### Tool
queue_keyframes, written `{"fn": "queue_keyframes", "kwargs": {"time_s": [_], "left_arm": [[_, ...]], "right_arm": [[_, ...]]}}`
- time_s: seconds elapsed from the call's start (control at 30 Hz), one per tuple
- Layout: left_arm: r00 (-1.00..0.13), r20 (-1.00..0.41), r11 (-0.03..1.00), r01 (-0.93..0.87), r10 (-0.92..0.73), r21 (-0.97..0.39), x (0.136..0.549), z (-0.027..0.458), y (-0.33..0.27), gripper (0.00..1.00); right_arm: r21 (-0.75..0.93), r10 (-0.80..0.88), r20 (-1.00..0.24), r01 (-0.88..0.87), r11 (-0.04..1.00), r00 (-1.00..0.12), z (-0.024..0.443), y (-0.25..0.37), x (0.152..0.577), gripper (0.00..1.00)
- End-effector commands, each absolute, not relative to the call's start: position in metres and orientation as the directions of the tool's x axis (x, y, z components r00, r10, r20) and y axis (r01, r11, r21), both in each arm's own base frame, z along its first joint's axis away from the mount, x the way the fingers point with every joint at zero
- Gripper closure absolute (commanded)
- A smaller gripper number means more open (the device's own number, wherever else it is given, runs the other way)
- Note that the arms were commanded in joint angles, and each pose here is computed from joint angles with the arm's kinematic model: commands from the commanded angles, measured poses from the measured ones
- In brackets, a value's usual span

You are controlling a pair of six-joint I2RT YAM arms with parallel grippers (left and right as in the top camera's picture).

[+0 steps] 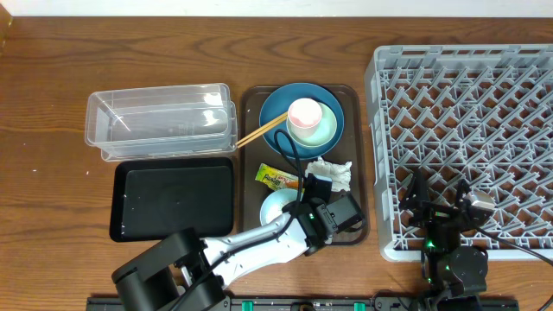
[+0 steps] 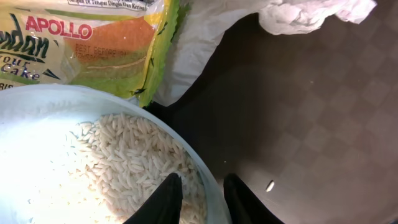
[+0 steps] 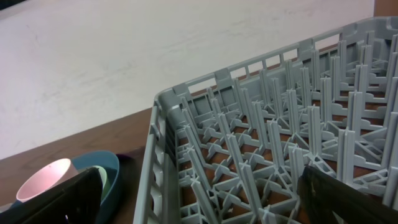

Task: Sort waste into correct bins and load items into the dishwasher rack
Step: 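Grasp the rim of the light-blue bowl with the left gripper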

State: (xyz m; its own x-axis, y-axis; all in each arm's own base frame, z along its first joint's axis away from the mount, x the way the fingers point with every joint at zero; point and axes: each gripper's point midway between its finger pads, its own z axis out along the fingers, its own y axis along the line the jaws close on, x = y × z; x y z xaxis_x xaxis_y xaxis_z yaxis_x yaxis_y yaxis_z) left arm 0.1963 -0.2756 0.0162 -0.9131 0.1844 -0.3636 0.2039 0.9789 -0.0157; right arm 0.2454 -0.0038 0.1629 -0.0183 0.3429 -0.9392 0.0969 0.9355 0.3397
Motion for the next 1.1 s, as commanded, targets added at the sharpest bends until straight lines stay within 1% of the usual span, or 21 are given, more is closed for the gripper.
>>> {"fn": "queue_keyframes", "kwargs": {"time_s": [0.0, 0.17, 0.2, 0.3, 0.43, 0.63, 0.8, 1.07], "left_arm": [[-0.904, -0.387, 0.98, 0.197, 0.18, -0.005, 0.202, 0.02, -0.278, 0.77], [-0.904, -0.387, 0.98, 0.197, 0.18, -0.004, 0.202, 0.019, -0.277, 0.79], [-0.905, -0.386, 0.98, 0.197, 0.18, -0.004, 0.202, 0.019, -0.277, 0.81], [-0.905, -0.385, 0.98, 0.197, 0.181, -0.002, 0.202, 0.019, -0.277, 0.9], [-0.905, -0.385, 0.98, 0.197, 0.181, -0.002, 0.202, 0.019, -0.277, 0.9], [-0.91, -0.368, 0.98, 0.197, 0.191, 0.021, 0.198, 0.018, -0.271, 0.93], [-0.912, -0.361, 0.98, 0.197, 0.194, 0.029, 0.197, 0.018, -0.268, 0.94], [-0.905, -0.386, 0.98, 0.197, 0.18, -0.004, 0.198, 0.033, -0.27, 0.94]], "right_arm": [[0.334, 0.338, -0.941, 0.112, 0.936, -0.014, 0.162, -0.007, 0.245, 0.01], [0.334, 0.338, -0.941, 0.112, 0.936, -0.014, 0.162, -0.007, 0.245, 0.01], [0.334, 0.338, -0.941, 0.112, 0.936, -0.014, 0.162, -0.007, 0.245, 0.01], [0.334, 0.338, -0.941, 0.112, 0.936, -0.014, 0.162, -0.007, 0.245, 0.01], [0.334, 0.338, -0.941, 0.112, 0.936, -0.014, 0.162, -0.007, 0.245, 0.01], [0.334, 0.338, -0.941, 0.112, 0.936, -0.014, 0.162, -0.007, 0.245, 0.01], [0.334, 0.338, -0.941, 0.112, 0.936, -0.014, 0.162, -0.007, 0.245, 0.01], [0.334, 0.338, -0.941, 0.112, 0.936, -0.014, 0.162, -0.007, 0.245, 0.01]]}}
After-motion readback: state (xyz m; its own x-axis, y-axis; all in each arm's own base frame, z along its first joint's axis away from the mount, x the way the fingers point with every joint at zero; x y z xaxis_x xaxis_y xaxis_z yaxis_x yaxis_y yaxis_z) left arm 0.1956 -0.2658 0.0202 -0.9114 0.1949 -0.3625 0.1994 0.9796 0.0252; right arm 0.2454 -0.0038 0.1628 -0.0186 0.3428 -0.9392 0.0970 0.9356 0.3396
